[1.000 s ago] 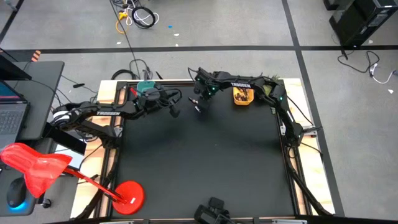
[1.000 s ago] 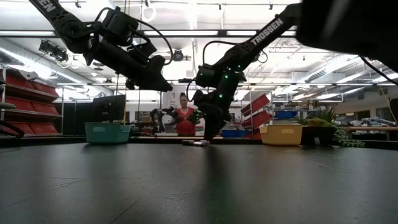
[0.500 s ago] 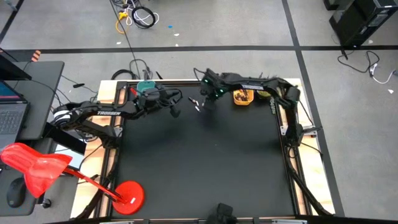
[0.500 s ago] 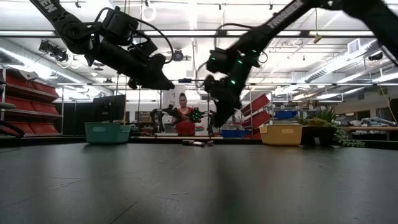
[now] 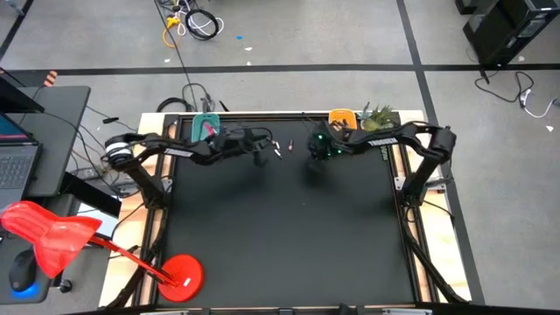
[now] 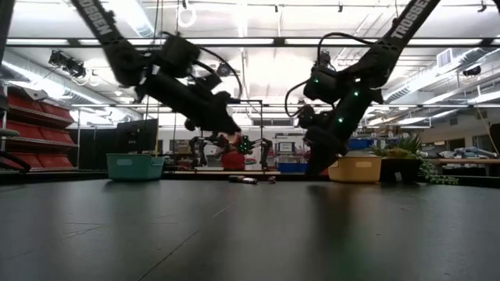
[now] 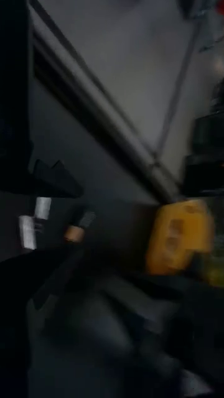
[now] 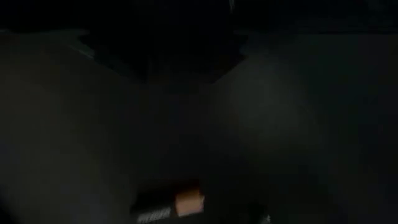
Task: Sort batteries
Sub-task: Put the black battery into the yellow bin
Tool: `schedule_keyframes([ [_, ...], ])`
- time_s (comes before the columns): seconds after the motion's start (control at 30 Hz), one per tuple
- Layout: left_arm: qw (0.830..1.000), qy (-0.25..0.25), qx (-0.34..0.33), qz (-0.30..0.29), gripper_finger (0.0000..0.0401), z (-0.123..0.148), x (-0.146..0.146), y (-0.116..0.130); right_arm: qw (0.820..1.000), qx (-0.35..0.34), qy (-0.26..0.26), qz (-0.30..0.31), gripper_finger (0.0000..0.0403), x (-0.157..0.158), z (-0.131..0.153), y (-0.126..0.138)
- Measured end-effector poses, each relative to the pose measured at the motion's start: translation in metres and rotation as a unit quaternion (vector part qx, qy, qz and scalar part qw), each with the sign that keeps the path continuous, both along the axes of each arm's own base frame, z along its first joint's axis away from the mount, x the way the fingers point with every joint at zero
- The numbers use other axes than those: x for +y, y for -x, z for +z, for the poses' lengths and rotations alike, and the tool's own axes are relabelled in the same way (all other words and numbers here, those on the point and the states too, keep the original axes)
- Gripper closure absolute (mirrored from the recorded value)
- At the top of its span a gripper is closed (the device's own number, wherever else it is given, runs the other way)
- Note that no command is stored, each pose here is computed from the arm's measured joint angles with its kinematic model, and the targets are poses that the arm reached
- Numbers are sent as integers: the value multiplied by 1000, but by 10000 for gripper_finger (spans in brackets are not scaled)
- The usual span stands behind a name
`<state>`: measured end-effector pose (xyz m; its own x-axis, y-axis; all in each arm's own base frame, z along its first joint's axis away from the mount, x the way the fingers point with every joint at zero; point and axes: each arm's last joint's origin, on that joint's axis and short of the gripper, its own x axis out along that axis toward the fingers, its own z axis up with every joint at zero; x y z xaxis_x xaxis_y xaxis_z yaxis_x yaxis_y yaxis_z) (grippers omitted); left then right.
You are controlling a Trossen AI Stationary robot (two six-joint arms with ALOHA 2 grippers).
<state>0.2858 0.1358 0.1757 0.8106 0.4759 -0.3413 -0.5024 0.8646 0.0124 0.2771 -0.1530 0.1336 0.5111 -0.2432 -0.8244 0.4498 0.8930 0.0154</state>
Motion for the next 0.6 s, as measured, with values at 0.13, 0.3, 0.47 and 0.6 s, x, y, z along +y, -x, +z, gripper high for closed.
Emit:
schedule_keyframes([
  [0.13, 996, -11, 90, 4, 261, -1, 11, -18, 1000, -10, 6, -3, 232, -2, 4, 0],
  [0.3, 978, -29, 206, -20, 261, 5, 23, -35, 999, -35, 25, 1, 232, -8, 10, -4],
  [0.47, 949, -32, 306, -61, 261, 6, 41, -37, 997, -69, 24, 24, 232, -6, 14, -10],
  [0.6, 938, -6, 329, -112, 261, -1, 63, -33, 996, -72, 28, 41, 232, -2, 14, -13],
])
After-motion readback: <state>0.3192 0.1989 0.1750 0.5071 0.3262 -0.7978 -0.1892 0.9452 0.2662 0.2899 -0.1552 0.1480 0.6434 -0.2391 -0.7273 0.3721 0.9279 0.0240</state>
